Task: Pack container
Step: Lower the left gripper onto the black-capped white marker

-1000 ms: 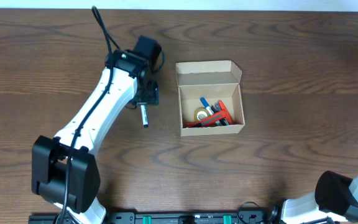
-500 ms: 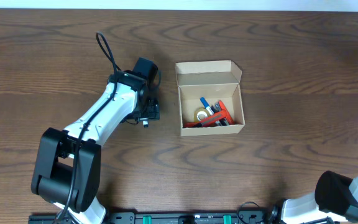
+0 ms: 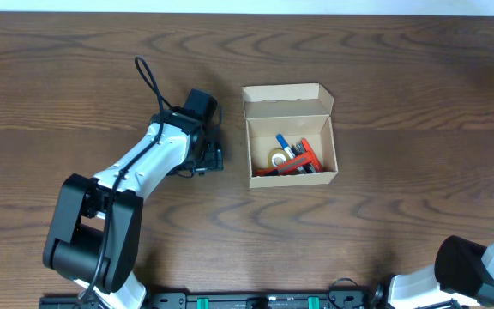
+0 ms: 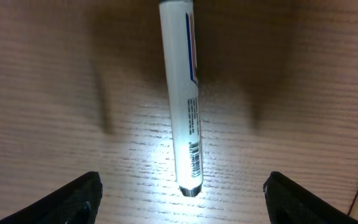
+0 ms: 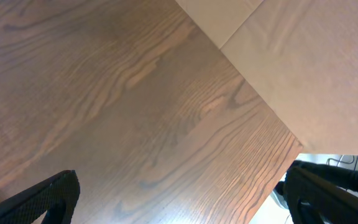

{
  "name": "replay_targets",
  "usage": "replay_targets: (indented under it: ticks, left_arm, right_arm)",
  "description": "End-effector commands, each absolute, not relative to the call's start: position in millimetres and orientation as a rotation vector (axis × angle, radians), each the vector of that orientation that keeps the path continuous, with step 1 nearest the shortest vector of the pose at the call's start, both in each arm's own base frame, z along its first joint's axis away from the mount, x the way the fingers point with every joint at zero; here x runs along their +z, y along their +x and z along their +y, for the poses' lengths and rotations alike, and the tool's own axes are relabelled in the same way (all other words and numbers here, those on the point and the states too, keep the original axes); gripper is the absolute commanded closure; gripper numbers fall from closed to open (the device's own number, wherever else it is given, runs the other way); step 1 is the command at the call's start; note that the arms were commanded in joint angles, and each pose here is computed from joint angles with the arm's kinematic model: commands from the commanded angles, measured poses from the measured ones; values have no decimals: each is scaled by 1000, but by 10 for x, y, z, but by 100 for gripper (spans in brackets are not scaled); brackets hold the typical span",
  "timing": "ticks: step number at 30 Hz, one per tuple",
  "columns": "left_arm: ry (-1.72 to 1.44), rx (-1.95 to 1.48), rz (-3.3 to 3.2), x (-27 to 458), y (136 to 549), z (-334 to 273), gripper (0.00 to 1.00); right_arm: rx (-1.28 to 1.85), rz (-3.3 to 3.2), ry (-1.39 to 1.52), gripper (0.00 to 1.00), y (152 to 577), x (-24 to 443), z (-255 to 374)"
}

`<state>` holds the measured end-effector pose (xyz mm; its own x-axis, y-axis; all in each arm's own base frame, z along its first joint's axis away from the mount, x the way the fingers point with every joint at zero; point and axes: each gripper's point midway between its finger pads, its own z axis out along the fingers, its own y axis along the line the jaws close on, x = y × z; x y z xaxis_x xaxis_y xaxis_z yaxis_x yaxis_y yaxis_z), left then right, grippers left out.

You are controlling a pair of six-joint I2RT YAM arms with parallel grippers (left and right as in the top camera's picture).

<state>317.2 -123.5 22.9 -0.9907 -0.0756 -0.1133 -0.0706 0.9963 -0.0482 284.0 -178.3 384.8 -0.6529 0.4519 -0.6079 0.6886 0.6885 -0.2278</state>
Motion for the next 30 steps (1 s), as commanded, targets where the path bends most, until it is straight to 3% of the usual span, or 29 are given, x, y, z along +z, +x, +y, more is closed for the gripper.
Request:
replay_targets:
  ticks: [1,30]
  left_arm:
    - [-78,-59,3032,204,3154,-1227,17]
    - [-41,-38,2951,73,3474,-1055,20]
  right_arm:
    - [-617,2351,903,1,2795,3907,-1802]
    - [-617,2351,903,1,2795,3907,-1802]
